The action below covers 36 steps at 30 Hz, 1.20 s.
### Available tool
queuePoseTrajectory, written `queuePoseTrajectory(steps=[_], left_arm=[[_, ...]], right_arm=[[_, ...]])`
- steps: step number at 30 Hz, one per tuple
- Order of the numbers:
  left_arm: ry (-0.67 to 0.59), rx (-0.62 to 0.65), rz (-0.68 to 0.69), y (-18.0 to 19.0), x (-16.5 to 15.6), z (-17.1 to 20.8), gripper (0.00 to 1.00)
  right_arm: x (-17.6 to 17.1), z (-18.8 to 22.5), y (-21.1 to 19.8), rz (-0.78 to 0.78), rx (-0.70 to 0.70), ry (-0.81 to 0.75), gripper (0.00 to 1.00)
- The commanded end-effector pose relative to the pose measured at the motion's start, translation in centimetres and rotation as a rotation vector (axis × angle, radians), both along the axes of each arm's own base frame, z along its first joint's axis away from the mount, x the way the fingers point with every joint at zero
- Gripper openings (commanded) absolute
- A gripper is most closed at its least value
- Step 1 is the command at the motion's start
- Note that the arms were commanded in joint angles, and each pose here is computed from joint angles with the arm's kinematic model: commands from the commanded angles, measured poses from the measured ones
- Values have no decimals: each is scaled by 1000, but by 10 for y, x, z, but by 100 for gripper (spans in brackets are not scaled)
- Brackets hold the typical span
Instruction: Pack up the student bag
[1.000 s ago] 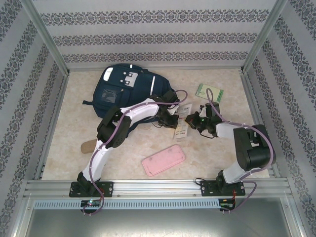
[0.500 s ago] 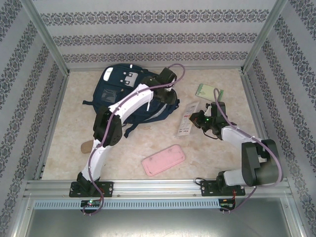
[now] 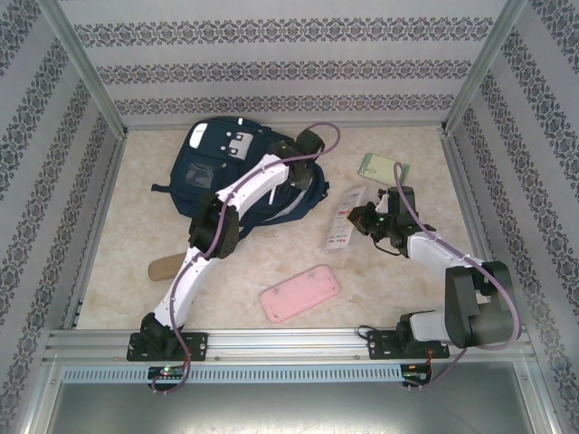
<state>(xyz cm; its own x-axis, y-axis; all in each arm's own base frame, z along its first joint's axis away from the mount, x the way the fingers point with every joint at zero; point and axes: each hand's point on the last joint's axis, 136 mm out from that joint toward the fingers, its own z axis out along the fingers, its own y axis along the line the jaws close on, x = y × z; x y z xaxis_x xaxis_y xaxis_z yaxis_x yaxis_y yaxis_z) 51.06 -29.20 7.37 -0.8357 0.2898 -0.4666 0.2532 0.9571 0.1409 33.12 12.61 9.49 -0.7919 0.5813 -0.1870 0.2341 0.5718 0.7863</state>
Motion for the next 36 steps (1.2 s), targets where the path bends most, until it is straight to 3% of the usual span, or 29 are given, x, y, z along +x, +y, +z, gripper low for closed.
queuePoseTrajectory(steps=[1,3,6,7,13,23,36], left_arm=[[17,138,3,26,-2,-5,46],[21,160,1,29,-2,-9,36],[6,177,3,32,0,-6,5],[-1,178,7,33,1,-2,0],[-82,86,9,28,3,55,0],[-200,-212,-76,17,-12,177,0],[-186,-644,-155,57,-31,263,0]], right_arm=[[3,8,-1,-3,18,-23,0],[4,9,1,0,24,-23,0],[6,12,3,2,33,-27,0],[7,13,4,4,35,-31,0],[17,31,15,14,78,-73,0],[51,85,52,75,165,-211,0],[110,103,103,94,300,-336,0]])
